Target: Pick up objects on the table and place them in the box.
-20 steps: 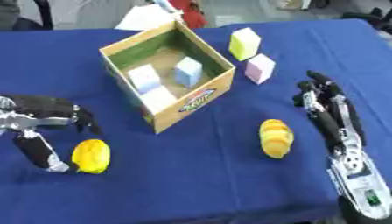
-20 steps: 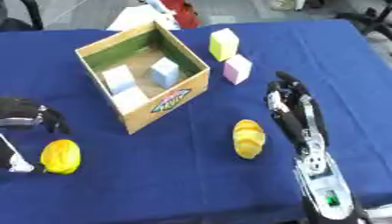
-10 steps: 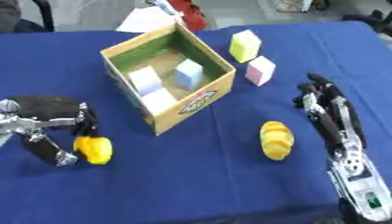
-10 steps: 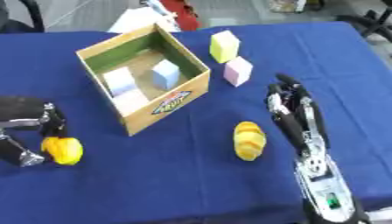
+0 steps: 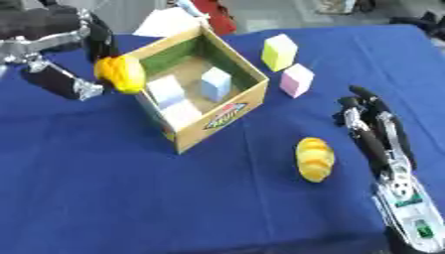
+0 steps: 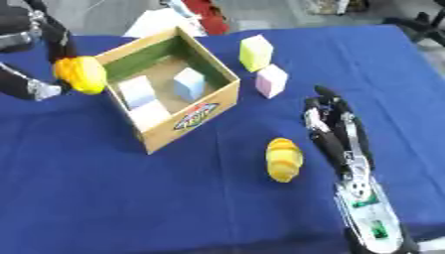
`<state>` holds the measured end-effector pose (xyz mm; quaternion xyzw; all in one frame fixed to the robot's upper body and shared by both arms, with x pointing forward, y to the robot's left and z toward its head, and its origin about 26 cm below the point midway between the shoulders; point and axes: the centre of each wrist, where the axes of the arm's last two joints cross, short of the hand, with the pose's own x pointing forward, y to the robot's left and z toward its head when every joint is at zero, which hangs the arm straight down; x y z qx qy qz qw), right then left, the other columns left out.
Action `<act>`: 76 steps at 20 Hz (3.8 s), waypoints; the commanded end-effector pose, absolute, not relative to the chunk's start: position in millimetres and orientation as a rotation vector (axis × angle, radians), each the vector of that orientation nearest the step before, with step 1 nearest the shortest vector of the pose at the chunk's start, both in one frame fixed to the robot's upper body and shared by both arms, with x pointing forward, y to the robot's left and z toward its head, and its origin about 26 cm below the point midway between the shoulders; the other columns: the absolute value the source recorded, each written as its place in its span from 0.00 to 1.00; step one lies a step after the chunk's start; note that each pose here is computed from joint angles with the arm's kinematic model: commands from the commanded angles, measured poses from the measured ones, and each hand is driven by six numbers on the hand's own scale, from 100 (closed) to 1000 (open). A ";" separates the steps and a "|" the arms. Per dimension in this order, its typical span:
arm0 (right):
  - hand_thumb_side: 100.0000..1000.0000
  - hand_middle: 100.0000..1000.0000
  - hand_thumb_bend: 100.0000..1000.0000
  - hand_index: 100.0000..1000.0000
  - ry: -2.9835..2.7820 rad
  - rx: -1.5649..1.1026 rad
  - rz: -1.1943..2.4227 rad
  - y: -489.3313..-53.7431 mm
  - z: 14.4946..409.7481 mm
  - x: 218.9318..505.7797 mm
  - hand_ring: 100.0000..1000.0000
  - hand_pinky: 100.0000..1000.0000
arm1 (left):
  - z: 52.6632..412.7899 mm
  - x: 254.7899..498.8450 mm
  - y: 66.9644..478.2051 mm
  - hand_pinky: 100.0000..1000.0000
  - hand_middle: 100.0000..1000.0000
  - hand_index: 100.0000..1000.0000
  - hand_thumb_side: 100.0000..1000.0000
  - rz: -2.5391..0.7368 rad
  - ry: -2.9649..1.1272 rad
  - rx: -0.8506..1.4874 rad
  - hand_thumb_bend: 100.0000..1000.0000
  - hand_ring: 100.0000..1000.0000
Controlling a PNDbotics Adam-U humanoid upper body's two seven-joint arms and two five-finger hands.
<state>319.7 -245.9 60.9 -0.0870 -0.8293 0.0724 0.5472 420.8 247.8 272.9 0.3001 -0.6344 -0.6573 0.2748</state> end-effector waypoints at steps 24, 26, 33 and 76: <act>0.43 0.66 0.00 0.88 -1.934 -0.325 0.836 -280.0 114.4 328.8 0.56 0.58 | 239.7 387.1 314.8 0.70 0.59 0.77 0.42 -1.079 -2.051 0.649 0.00 0.57; 0.43 0.69 0.00 0.90 -1.871 -0.322 0.994 -282.6 116.2 327.8 0.59 0.60 | 236.0 373.4 317.1 0.69 0.59 0.77 0.44 -1.025 -2.071 0.598 0.00 0.57; 0.44 0.79 0.00 0.95 -1.579 -0.315 1.479 -290.2 108.1 321.8 0.74 0.71 | 213.8 344.1 316.7 0.69 0.58 0.77 0.50 -0.922 -2.065 0.490 0.00 0.56; 0.00 0.20 0.00 0.37 -1.507 -1.262 1.667 -317.1 135.0 338.2 0.25 0.23 | 176.4 330.9 314.8 0.69 0.58 0.76 0.59 -0.803 -1.987 0.418 0.00 0.56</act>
